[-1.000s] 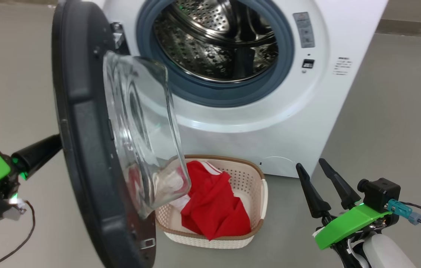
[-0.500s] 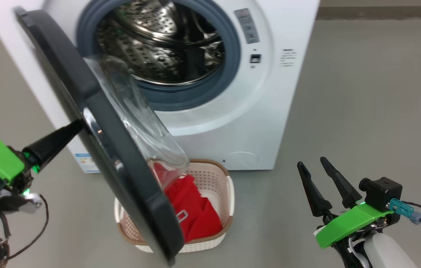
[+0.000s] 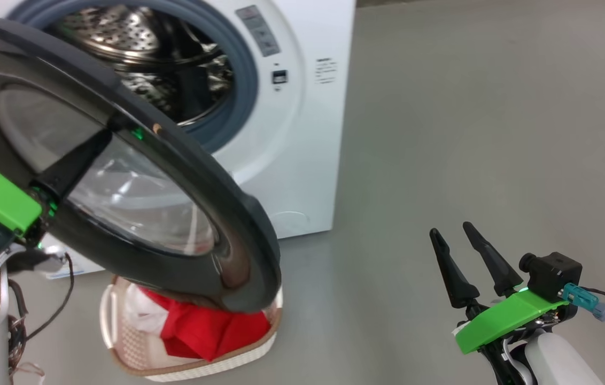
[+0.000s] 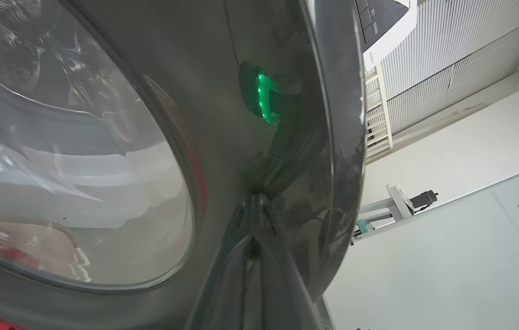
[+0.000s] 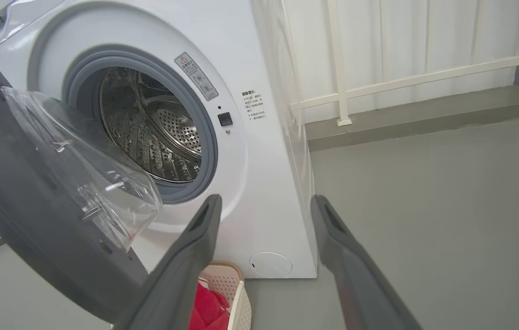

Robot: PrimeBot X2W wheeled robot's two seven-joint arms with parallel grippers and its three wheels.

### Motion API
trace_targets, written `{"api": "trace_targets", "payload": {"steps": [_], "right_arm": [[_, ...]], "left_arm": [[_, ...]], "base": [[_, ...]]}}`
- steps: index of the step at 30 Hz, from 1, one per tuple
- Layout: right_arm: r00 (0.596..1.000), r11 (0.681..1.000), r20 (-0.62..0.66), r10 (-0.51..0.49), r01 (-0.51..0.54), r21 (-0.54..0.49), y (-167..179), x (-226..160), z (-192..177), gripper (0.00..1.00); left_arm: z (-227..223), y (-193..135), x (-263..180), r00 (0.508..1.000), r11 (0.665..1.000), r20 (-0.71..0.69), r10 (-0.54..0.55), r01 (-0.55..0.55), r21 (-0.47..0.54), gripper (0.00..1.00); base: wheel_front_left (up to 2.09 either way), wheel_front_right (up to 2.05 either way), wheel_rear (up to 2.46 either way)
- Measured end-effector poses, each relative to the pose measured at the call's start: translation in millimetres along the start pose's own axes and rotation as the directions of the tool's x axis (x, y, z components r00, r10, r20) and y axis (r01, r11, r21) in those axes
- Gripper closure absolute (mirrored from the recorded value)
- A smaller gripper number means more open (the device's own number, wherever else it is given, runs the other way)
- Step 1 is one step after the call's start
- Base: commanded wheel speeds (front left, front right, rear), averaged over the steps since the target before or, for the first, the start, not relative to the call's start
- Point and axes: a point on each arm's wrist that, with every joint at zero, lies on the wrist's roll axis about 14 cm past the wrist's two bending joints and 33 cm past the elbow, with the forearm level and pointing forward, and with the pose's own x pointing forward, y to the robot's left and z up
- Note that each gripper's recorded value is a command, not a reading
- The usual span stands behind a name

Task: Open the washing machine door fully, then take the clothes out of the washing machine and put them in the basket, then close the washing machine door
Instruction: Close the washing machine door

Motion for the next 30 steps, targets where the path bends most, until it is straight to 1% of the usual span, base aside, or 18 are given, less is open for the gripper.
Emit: {"api": "trace_targets", "payload": {"steps": [8, 16, 24, 30], "right_arm": [[0.996, 0.996, 0.01, -0.094, 0.094, -0.006, -28.7, -15.7, 4.6, 0.0], [0.987, 0.987, 0.018, -0.162, 0.162, -0.01, -48.6, -24.4, 7.8, 0.0], [0.98, 0.98, 0.008, -0.2, 0.2, -0.015, -59.5, -29.5, 5.0, 0.0], [0.979, 0.979, 0.006, -0.203, 0.203, -0.021, -60.7, -29.7, 4.5, 0.0]], "left_arm": [[2.6, 3.4, 42.7, 1.0, 1.0, 0.007, -0.007, 0.006, 0.021, 1.0], [5.0, 13.8, 77.4, 1.0, 1.0, 0.02, -0.006, 0.007, -0.011, 1.0], [5.9, 22.4, 97.9, 0.999, 0.999, 0.031, -0.008, 0.009, -0.046, 1.0], [6.4, 22.8, 101.1, 0.999, 0.998, 0.039, -0.009, 0.011, -0.058, 1.0]], "base": [[0.0, 0.0, 0.0], [0.0, 0.0, 0.0], [0.0, 0.0, 0.0], [0.0, 0.0, 0.0]]}}
